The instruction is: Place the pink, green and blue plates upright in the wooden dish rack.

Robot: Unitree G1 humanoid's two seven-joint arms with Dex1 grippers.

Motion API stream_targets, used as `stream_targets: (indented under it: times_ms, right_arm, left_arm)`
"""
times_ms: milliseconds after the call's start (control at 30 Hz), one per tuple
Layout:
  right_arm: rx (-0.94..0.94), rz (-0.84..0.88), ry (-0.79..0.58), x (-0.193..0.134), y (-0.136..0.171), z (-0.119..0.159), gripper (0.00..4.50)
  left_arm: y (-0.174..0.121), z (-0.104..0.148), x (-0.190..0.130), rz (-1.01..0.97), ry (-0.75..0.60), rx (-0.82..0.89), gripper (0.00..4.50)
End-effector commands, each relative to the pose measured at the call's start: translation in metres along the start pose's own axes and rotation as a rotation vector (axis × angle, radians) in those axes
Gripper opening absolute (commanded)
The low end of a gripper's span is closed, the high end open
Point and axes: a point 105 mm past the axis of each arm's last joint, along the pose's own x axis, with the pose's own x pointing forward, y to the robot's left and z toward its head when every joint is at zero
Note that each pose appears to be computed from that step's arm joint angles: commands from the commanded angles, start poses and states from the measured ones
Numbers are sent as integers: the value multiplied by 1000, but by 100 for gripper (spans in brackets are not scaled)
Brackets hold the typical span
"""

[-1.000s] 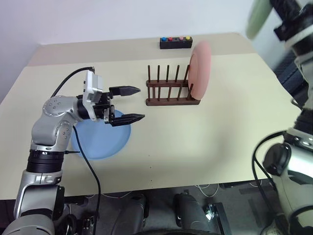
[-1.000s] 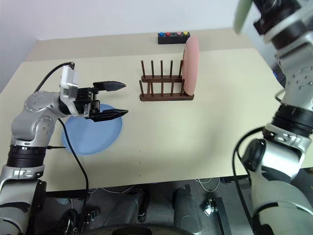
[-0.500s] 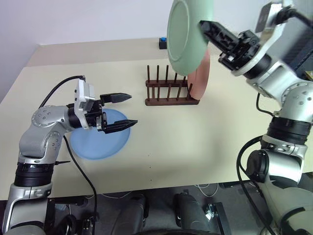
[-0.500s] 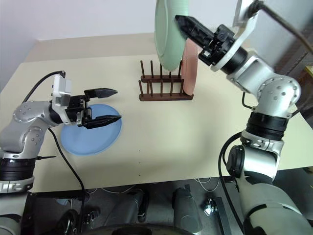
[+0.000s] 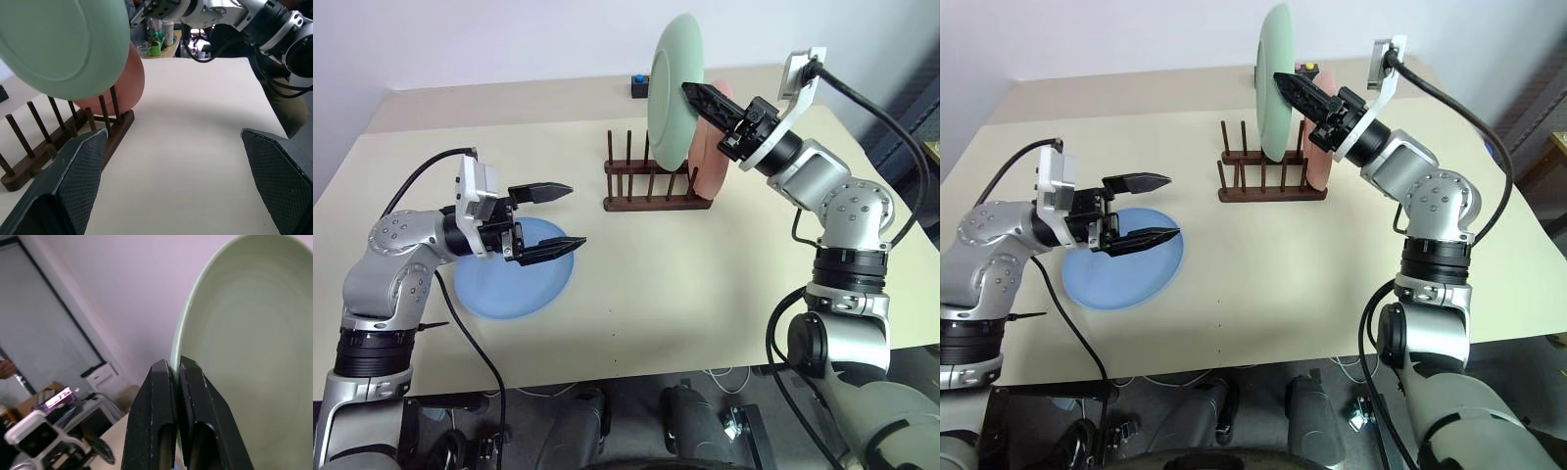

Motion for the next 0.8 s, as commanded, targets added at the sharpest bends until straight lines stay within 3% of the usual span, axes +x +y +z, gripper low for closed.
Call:
stream_targets:
  times_ms: [33, 300, 400, 633, 800]
  right_arm:
    - [-5, -14, -20, -2, -5, 2, 6]
    - [3, -77, 2, -4, -21, -9, 6]
    - [-6, -63, 8, -3, -19, -10, 90]
    - [-58, -52, 6, 0, -14, -4, 444]
    - [-194, -87, -25, 2, -14, 12, 448]
  left_arm:
    - [-2, 10, -3, -1, -10, 36, 450]
    - [-3, 9, -3, 2, -5, 35, 450]
    - [-3, 10, -3, 0, -7, 32, 450]
    - [-3, 9, -2, -3, -5, 31, 450]
    - [-3, 8, -2, -1, -3, 30, 450]
